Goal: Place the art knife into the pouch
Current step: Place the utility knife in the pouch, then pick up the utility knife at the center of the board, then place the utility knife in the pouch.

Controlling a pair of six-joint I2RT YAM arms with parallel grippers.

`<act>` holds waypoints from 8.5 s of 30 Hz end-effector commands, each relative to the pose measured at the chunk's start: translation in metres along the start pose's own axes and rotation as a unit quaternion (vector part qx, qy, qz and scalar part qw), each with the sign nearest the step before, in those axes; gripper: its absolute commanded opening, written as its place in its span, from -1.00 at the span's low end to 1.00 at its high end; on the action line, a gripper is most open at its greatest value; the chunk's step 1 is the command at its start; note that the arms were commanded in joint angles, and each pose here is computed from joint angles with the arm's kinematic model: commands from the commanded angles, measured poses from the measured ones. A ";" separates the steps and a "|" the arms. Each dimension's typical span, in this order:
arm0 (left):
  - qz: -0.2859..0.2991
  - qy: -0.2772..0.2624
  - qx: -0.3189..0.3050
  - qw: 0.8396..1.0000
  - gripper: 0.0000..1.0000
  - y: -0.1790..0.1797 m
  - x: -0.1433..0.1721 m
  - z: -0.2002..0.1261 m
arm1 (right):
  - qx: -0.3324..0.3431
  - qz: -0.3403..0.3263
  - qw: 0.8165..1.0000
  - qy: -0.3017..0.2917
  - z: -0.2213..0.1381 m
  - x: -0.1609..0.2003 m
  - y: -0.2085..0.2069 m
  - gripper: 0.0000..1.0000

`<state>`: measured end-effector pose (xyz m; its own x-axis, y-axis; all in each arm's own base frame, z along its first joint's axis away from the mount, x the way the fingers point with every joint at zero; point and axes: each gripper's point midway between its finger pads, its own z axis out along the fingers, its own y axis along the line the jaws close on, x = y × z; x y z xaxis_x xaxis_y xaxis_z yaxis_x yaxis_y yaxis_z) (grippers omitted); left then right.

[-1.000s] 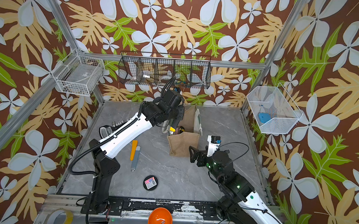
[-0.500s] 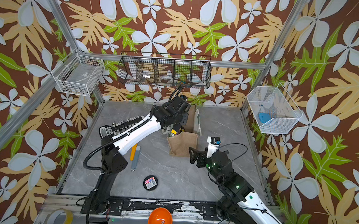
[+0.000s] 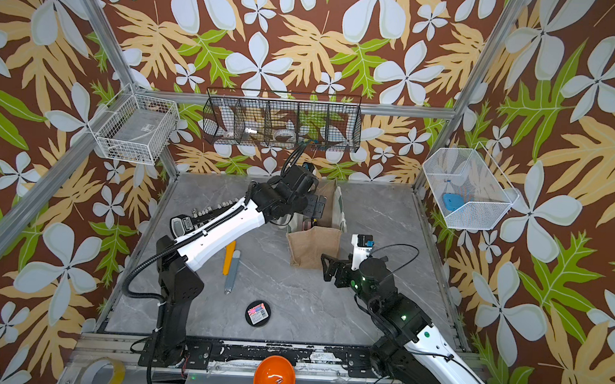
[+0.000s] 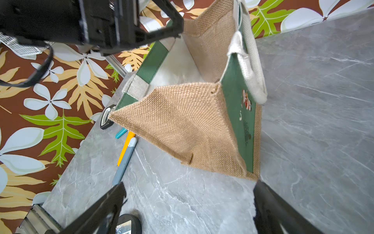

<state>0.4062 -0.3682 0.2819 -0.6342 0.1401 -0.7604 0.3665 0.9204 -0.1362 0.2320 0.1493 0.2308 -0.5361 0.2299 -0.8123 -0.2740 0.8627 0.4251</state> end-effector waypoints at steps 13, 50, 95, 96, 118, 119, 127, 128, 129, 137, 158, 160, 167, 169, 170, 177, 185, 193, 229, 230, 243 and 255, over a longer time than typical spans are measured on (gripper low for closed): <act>-0.038 -0.082 -0.019 0.996 1.00 0.042 0.010 -0.074 | -0.013 -0.005 1.000 0.015 0.000 -0.002 0.009 0.97; -0.173 0.071 -0.164 0.969 0.90 0.210 0.254 -0.027 | -0.055 -0.016 0.998 0.019 0.017 0.007 0.022 0.96; -0.134 0.182 -0.202 0.953 -0.32 0.223 0.300 0.023 | -0.012 -0.027 0.999 0.028 0.032 0.010 0.009 0.97; -0.134 0.181 -0.202 0.953 -0.34 0.224 0.299 0.023 | -0.011 -0.026 0.999 0.028 0.033 0.010 0.008 0.97; -0.130 0.170 -0.169 0.962 -0.48 0.208 0.285 0.024 | -0.027 -0.020 0.999 0.027 0.030 0.008 0.015 0.97; -0.128 0.168 -0.168 0.963 -0.48 0.207 0.284 0.024 | -0.029 -0.020 0.999 0.027 0.030 0.007 0.016 0.97; -0.122 0.161 -0.159 0.966 -0.50 0.199 0.273 0.023 | -0.025 -0.020 0.999 0.023 0.029 0.006 0.014 0.97; -0.121 0.162 -0.159 0.966 -0.50 0.199 0.273 0.024 | -0.025 -0.020 0.999 0.024 0.029 0.007 0.014 0.97; -0.121 0.163 -0.159 0.966 -0.50 0.199 0.273 0.023 | -0.025 -0.020 0.999 0.023 0.029 0.007 0.014 0.97; -0.121 0.154 -0.151 0.969 -0.51 0.193 0.264 0.018 | -0.028 -0.020 0.999 0.022 0.028 0.006 0.015 0.97; -0.110 0.095 -0.109 0.983 -0.52 0.161 0.192 -0.023 | -0.003 -0.006 1.000 -0.020 0.017 -0.009 0.005 0.96; -0.109 0.091 -0.105 0.984 -0.52 0.158 0.189 -0.026 | -0.006 -0.002 1.000 -0.025 0.015 -0.010 0.006 0.96; -0.105 0.060 -0.090 0.989 -0.53 0.141 0.163 -0.037 | -0.009 -0.002 1.000 -0.022 0.016 -0.010 0.007 0.96; -0.108 0.053 -0.083 0.989 -0.53 0.137 0.154 -0.040 | -0.009 -0.004 1.000 -0.023 0.016 -0.011 0.007 0.96; -0.108 0.051 -0.079 0.990 -0.53 0.135 0.149 -0.041 | -0.009 -0.004 1.000 -0.023 0.016 -0.010 0.007 0.96; -0.102 0.029 -0.053 0.993 -0.56 0.118 0.114 -0.052 | -0.013 -0.003 0.999 -0.030 0.012 -0.014 0.009 0.96; -0.082 0.003 -0.025 0.996 -0.59 0.087 0.071 -0.062 | -0.008 -0.002 0.999 -0.034 0.007 -0.011 0.004 0.96; -0.051 -0.007 -0.003 0.999 -0.58 0.047 0.041 -0.062 | -0.004 -0.002 0.999 -0.037 0.001 -0.008 -0.001 0.96; 0.048 -0.043 -0.011 0.998 -0.50 -0.014 -0.031 0.030 | -0.004 0.015 0.999 -0.042 -0.010 0.002 -0.010 0.97; 0.046 -0.035 -0.008 0.998 -0.50 -0.012 -0.028 0.036 | -0.003 0.015 0.999 -0.042 -0.009 0.003 -0.011 0.97; 0.050 0.031 -0.003 0.998 -0.50 -0.007 0.023 0.079 | 0.002 0.009 1.000 -0.027 0.000 0.009 -0.012 0.98; 0.046 0.044 0.041 0.997 0.59 -0.019 0.028 0.067 | 0.009 0.005 1.000 -0.015 0.009 0.009 -0.010 0.99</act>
<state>0.4285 -0.4034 0.1981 -0.6777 0.2776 -0.6809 0.4578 0.8839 -0.0953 0.2339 0.1455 0.2067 -0.5370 0.2465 -0.8067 -0.2441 0.8700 0.4283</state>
